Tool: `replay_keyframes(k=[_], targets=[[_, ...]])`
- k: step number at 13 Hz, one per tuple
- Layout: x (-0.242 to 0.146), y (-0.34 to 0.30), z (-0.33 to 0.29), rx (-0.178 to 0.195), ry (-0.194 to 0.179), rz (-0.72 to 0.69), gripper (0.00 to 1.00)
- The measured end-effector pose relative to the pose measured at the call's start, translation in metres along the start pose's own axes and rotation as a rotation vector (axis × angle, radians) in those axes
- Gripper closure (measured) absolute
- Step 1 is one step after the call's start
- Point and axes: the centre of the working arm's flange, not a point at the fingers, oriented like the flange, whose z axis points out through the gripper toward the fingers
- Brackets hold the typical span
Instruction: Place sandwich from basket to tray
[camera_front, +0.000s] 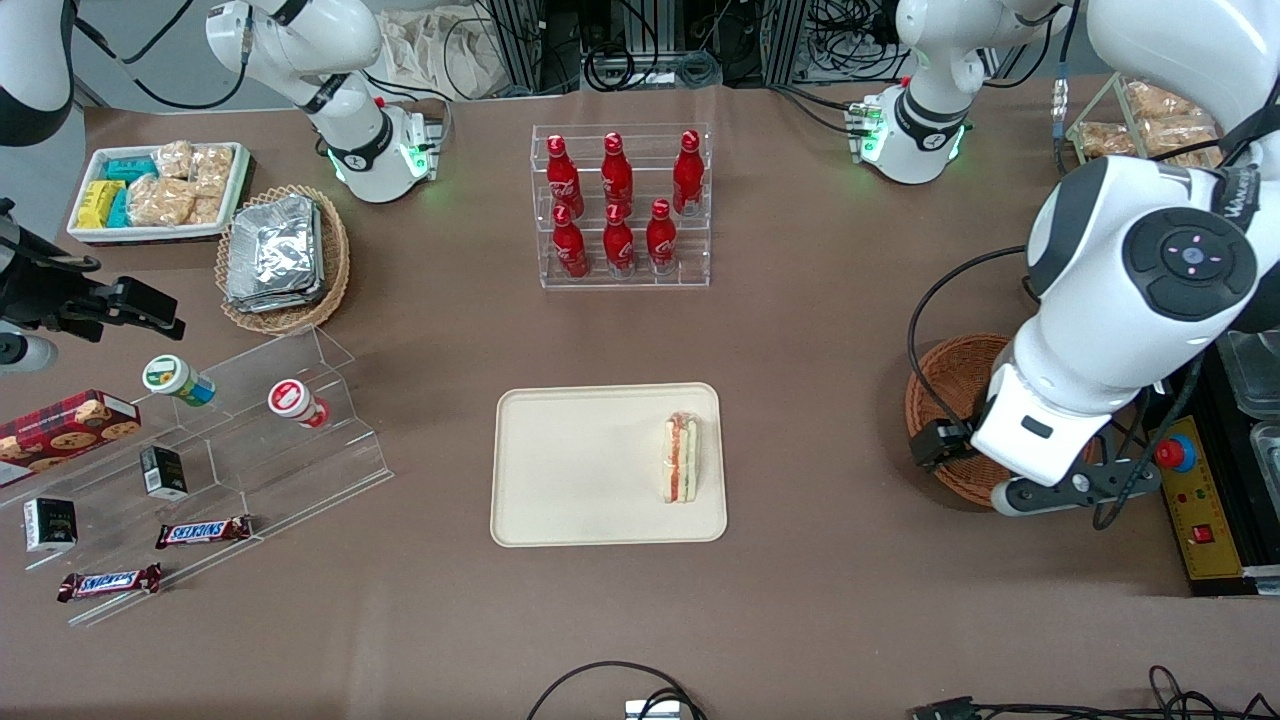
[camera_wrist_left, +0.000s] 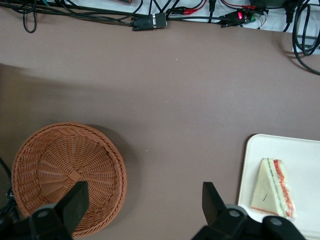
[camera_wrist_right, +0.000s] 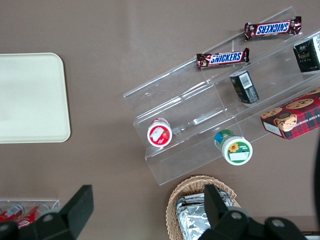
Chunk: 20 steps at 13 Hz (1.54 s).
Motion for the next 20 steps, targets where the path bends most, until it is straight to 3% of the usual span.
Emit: replay_keyframes(k=[5,9,12,16,20], targets=[[0.002,-0.021,-0.005,-0.033,-0.026,0.077,0.0],[-0.004,-0.081,-0.029,-0.066,-0.037,0.139,0.0],[-0.023,-0.114,-0.049,-0.044,-0.036,0.184,0.0],[-0.056,-0.145,-0.078,-0.009,-0.067,0.251,0.0],[-0.084,-0.161,-0.101,0.003,-0.063,0.268,0.0]])
